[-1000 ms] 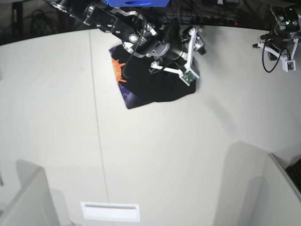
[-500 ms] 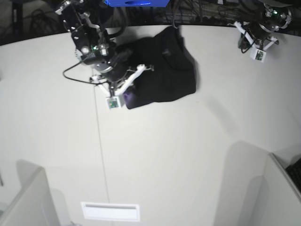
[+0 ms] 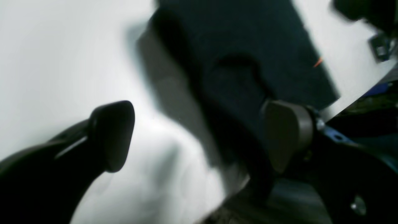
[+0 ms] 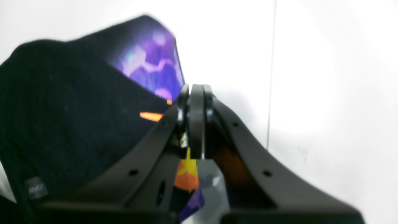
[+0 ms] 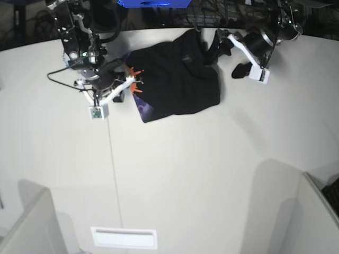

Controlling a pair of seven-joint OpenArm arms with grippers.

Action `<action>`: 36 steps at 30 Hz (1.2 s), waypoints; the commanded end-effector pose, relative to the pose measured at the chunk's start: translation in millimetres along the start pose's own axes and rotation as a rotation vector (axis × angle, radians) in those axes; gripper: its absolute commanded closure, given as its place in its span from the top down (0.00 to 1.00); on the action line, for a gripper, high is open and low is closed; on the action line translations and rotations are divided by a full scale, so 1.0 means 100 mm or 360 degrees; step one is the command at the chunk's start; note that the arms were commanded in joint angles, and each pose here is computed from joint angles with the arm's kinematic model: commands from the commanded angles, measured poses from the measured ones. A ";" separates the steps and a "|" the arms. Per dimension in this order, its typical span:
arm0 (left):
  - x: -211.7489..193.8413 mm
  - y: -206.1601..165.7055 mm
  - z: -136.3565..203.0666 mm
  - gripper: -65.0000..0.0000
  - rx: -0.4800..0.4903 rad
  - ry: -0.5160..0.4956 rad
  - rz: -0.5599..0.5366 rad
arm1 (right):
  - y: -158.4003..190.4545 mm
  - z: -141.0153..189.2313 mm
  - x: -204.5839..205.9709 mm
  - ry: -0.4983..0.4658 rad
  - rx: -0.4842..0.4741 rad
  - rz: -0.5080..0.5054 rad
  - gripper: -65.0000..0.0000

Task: Fold the T-shirt properly
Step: 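Release the right gripper and grasp the bundle edge with the left gripper, then drag the folded bundle with the left gripper toward the table center and flatten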

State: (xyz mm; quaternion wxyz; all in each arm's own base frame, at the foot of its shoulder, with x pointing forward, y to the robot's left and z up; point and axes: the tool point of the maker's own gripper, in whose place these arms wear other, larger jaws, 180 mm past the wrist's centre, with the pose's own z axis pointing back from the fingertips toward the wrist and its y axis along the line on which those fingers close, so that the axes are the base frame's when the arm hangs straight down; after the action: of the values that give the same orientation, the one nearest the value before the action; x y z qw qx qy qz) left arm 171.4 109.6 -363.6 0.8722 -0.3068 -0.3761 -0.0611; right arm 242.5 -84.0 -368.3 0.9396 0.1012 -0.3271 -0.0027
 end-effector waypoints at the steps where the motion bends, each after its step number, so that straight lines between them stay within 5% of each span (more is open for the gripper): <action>1: 0.02 -0.06 -0.04 0.98 -0.0051 -0.0026 0.0012 | -0.03 0.04 0.16 -0.0090 -0.0008 0.0023 0.00; 13: -0.44 -0.06 -0.69 0.96 -0.0199 0.0117 0.0350 | -0.40 0.09 0.30 -0.0155 -0.0151 -0.0042 0.00; 15: -0.47 -0.08 -0.73 0.81 -0.0210 0.0142 0.0363 | -0.50 0.11 0.31 -0.0160 -0.0187 -0.0063 0.00; 20: -0.44 0.12 -0.77 0.01 -0.0040 0.0152 0.0505 | -0.68 0.16 0.34 -0.0180 -0.0232 -0.0055 0.00; 22: -0.41 0.23 -0.78 0.00 -0.0003 0.0204 0.0487 | -0.76 0.19 0.36 -0.0193 -0.0242 -0.0031 0.00; 27: -0.31 0.28 -0.86 0.00 -0.0083 0.0583 0.0193 | -1.01 0.29 0.40 -0.0229 -0.0313 -0.0069 0.00; 36: 0.23 0.48 -0.79 0.00 -0.0083 0.1154 -0.0827 | -1.27 0.41 0.21 -0.0188 -0.0385 -0.0086 0.00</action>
State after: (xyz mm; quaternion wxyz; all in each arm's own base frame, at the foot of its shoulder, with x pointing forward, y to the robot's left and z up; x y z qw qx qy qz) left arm 245.2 96.4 -416.3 0.8917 -0.2057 -0.1049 -0.3893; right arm 235.9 -213.8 -358.6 0.9309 0.0008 -0.3566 -0.0785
